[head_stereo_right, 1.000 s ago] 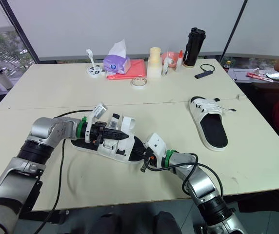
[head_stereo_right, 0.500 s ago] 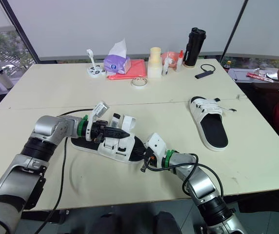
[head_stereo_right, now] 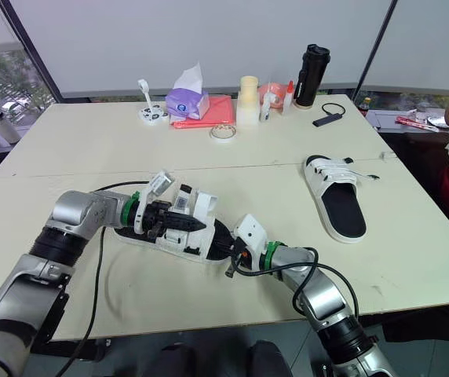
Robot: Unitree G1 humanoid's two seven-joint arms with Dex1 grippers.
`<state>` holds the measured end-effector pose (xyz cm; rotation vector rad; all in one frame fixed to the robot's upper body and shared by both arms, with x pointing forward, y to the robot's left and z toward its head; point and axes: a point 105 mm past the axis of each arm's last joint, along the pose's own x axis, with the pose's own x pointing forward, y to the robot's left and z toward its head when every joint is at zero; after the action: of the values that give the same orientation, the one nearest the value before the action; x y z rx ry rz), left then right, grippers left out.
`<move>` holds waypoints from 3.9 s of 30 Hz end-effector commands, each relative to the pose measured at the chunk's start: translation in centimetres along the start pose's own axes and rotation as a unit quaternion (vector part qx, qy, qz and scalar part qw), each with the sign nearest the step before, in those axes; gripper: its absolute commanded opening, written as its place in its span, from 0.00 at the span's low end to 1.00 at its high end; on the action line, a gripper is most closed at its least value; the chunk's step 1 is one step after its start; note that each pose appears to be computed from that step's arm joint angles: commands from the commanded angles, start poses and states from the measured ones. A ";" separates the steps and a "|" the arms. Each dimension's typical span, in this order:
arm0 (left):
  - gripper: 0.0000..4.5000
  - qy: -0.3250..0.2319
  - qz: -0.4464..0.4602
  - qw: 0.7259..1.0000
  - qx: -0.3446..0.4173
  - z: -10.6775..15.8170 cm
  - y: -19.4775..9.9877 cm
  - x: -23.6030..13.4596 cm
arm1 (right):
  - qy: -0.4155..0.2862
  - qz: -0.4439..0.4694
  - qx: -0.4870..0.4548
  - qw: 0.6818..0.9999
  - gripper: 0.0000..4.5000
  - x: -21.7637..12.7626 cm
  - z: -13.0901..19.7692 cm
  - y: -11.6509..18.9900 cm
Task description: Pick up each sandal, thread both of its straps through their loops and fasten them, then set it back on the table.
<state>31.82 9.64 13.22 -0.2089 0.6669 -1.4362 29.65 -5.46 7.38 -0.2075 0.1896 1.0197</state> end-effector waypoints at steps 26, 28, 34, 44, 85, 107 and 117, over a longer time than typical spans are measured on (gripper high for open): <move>0.01 0.084 -0.008 0.991 0.106 -3.5 -1.2 -1.0 | 0.078 -0.035 0.034 0.996 0.00 -0.7 -4.5 -0.8; 0.01 0.089 -0.002 0.990 0.113 -3.7 -1.0 -0.9 | 0.079 -0.035 0.034 0.996 0.00 -0.7 -4.5 -0.8; 0.43 0.041 -0.003 0.994 0.104 -2.1 -1.7 -1.6 | 0.080 -0.036 0.034 0.996 0.00 -0.7 -4.6 -0.9; 0.76 -0.017 0.020 0.998 0.048 -2.5 -6.4 -5.8 | 0.083 -0.036 0.037 0.995 0.00 -1.0 -5.0 -0.9; 0.01 -0.045 0.046 0.997 0.036 -4.4 -3.7 0.7 | 0.081 -0.031 0.036 0.996 0.00 -0.6 -5.1 -0.7; 0.01 -0.008 -0.017 1.000 0.015 -6.3 -7.3 -1.5 | 0.086 -0.030 0.036 0.995 0.00 -0.5 -5.2 -1.0; 0.01 -0.142 -0.025 0.989 -0.023 0.4 -6.3 -1.7 | 0.091 -0.030 0.038 0.995 0.00 -0.8 -5.6 -0.9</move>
<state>26.07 10.07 15.00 -0.4333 0.5581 -1.3926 29.89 -5.31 7.11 -0.2056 0.1735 1.0272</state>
